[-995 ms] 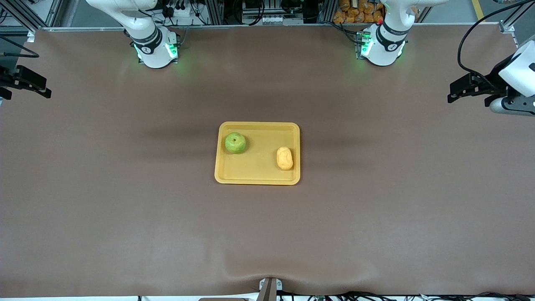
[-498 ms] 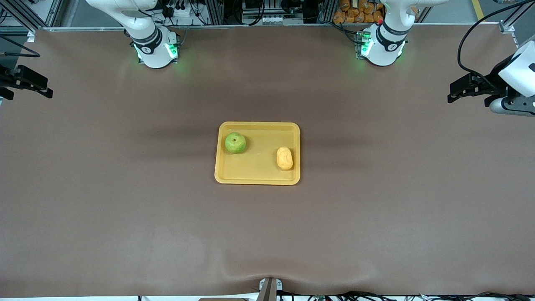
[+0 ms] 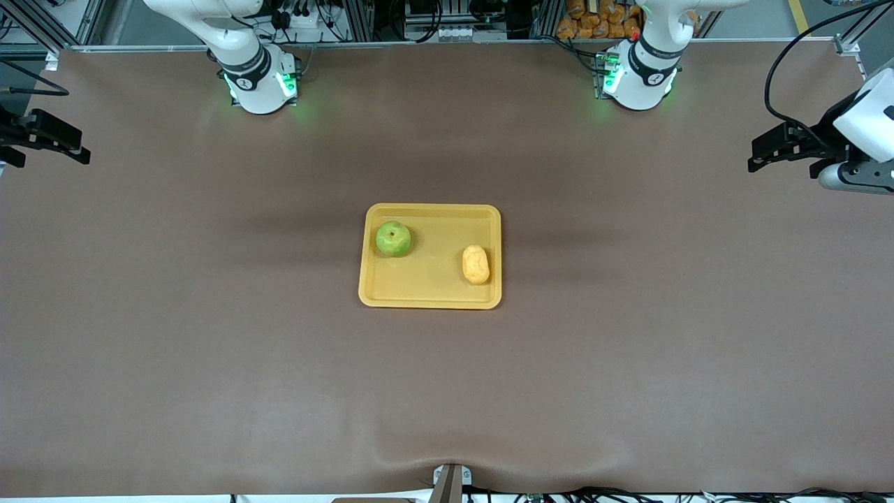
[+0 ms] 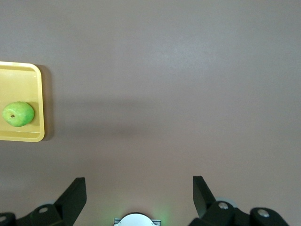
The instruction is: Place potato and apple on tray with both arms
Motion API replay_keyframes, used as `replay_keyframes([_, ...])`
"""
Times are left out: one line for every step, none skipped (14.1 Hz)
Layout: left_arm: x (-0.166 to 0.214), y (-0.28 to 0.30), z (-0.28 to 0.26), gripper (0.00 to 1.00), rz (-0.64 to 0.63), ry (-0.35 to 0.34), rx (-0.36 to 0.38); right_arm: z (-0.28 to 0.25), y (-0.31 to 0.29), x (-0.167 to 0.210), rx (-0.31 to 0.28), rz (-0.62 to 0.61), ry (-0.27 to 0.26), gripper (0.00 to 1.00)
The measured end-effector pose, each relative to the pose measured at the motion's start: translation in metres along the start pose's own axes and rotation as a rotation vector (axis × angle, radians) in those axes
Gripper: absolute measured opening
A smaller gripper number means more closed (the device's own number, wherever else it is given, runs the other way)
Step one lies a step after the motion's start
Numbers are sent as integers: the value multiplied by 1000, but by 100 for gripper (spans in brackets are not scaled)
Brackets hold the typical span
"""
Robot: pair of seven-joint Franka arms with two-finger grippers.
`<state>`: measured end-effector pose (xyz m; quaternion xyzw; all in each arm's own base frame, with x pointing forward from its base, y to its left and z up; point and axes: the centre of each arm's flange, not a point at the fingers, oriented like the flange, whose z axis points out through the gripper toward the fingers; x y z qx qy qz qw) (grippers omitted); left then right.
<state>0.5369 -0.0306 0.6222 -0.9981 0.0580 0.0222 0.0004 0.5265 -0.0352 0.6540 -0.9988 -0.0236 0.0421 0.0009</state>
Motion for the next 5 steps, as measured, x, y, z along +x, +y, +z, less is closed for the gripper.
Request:
replay_keyframes([0,-1,0,100,-2,0,0,0,0,0,0,0,0,100])
replay_keyframes([0,-4,0,100,-7,0,0,0,0,0,0,0,-1,100])
replay_keyframes([0,-7,0,100,-13,0,-1,1,0,0,0,0,-1,100])
replay_keyframes([0,-10,1,100,-18,-2,-1,1,0,0,0,0,-2,100])
replay_keyframes([0,-11,2,100,-20,-3,-1,1,0,0,0,0,-2,100])
